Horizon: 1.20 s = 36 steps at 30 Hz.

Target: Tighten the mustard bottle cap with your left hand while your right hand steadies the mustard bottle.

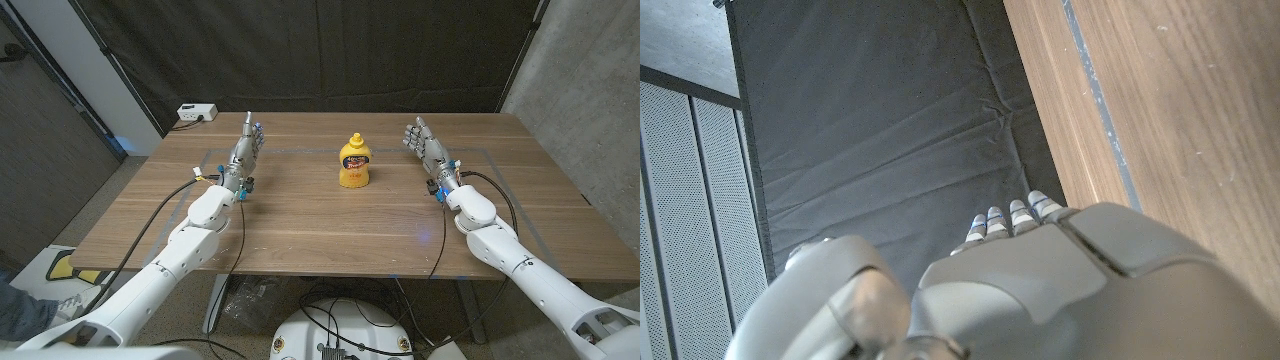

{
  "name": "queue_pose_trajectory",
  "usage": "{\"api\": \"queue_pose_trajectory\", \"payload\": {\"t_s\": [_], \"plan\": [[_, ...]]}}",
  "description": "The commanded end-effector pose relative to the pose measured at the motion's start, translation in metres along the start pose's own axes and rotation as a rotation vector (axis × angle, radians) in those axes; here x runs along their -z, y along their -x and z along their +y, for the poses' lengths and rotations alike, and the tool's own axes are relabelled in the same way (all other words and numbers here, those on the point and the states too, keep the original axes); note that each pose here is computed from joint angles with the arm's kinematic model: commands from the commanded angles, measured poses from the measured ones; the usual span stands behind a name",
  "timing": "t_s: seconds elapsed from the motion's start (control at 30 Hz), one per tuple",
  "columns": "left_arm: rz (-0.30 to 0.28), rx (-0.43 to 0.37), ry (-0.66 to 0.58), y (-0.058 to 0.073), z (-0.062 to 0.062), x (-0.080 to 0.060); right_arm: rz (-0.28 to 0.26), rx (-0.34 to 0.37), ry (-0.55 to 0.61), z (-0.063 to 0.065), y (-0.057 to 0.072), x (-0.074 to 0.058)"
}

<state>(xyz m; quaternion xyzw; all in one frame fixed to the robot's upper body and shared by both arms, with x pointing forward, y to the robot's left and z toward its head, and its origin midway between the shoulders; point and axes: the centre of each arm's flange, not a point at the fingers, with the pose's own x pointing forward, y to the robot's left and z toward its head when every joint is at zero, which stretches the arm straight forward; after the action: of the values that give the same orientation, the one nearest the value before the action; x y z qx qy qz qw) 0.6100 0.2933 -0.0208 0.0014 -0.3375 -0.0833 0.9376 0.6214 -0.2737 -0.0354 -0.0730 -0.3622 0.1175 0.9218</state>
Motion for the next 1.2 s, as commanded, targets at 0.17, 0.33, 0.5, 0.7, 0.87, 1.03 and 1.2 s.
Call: {"api": "queue_pose_trajectory", "payload": {"t_s": [0.17, 0.33, 0.5, 0.7, 0.87, 1.03, 1.2], "plan": [[-0.001, 0.038, -0.04, 0.003, 0.004, -0.008, -0.125, 0.068, 0.081, 0.031, 0.022, -0.005], [-0.022, 0.032, -0.038, 0.001, 0.004, -0.012, -0.123, 0.062, 0.207, 0.036, 0.025, -0.006], [-0.031, 0.013, -0.045, 0.004, 0.005, -0.019, -0.117, 0.038, 0.314, 0.038, 0.023, -0.008], [-0.027, 0.007, -0.053, 0.004, 0.008, -0.021, -0.128, 0.013, 0.391, 0.042, 0.017, -0.007], [-0.026, 0.02, -0.049, 0.002, 0.007, -0.023, -0.147, -0.023, 0.473, 0.045, 0.01, -0.01], [-0.03, 0.025, -0.054, -0.001, 0.004, -0.024, -0.155, -0.056, 0.599, 0.046, 0.003, -0.014], [-0.032, 0.021, -0.053, 0.001, 0.005, -0.023, -0.147, -0.064, 0.676, 0.044, 0.0, -0.013]]}}
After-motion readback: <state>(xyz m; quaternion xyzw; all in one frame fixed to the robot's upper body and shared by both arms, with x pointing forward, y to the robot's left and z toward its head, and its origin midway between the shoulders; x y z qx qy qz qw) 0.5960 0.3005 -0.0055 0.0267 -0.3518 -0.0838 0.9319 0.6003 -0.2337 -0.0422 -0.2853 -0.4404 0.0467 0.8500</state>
